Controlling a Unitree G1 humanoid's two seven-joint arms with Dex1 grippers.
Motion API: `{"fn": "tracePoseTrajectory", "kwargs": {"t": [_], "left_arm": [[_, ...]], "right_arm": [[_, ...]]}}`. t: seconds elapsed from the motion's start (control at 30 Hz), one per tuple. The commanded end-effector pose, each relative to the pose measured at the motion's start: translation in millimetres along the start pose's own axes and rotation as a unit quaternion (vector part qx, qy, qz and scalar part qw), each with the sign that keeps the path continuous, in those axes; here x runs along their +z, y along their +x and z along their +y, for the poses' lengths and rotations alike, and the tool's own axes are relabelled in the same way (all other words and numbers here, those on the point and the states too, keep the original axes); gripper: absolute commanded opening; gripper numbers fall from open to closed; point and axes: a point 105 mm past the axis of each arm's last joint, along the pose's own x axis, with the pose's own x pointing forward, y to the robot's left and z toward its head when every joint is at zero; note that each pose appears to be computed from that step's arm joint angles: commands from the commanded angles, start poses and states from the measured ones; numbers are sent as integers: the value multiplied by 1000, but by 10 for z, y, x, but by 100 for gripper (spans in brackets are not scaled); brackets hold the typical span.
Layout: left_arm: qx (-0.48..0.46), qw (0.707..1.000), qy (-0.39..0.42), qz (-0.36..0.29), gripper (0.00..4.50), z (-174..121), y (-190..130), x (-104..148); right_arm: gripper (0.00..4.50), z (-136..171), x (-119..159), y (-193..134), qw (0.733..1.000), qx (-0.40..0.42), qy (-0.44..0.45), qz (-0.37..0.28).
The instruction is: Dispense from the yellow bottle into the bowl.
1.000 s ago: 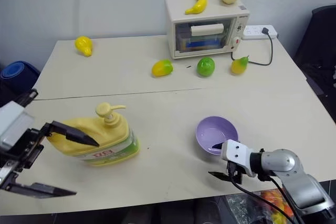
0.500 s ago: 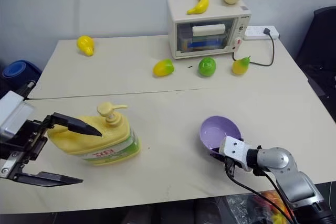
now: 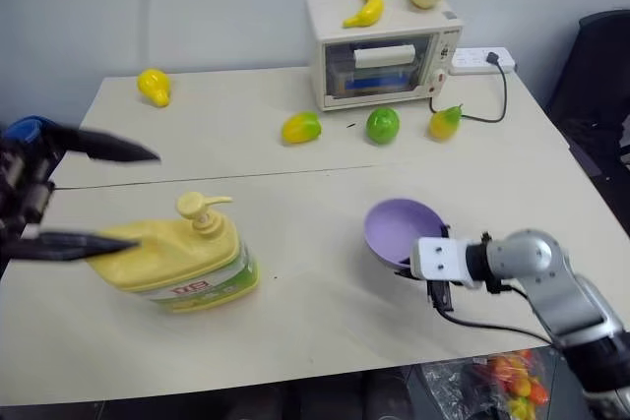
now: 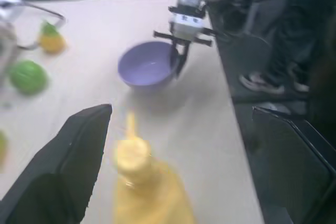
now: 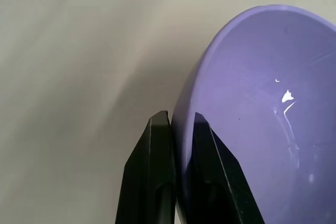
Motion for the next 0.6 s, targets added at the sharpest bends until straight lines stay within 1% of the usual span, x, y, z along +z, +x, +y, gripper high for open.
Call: {"fn": "tracePoseTrajectory", "kwargs": {"t": [0.03, 0.17, 0.23, 0.27, 0.37, 0.47, 0.6], "left_arm": [[40, 999, -2, -18, 450, 202, -98, 93], [46, 999, 1, -23, 450, 292, -81, 95], [41, 999, 2, -21, 450, 296, -51, 79], [29, 999, 1, -15, 450, 270, -20, 51], [8, 1000, 0, -10, 395, 226, 39, 11], [-7, 1000, -4, -15, 297, 193, 51, 18], [-16, 1000, -6, -9, 173, 171, 41, -1]], "right_arm": [[1, -225, 396, 85, 998, 27, -45, -44], [1, -520, 718, 308, 997, 23, -40, -68], [1, -594, 848, 402, 996, 23, -44, -77], [1, -619, 966, 473, 994, 29, -60, -86], [0, -630, 1216, 585, 989, 50, -93, -105], [0, -614, 1315, 612, 985, 68, -117, -106], [0, -600, 1372, 614, 982, 83, -134, -103]]}}
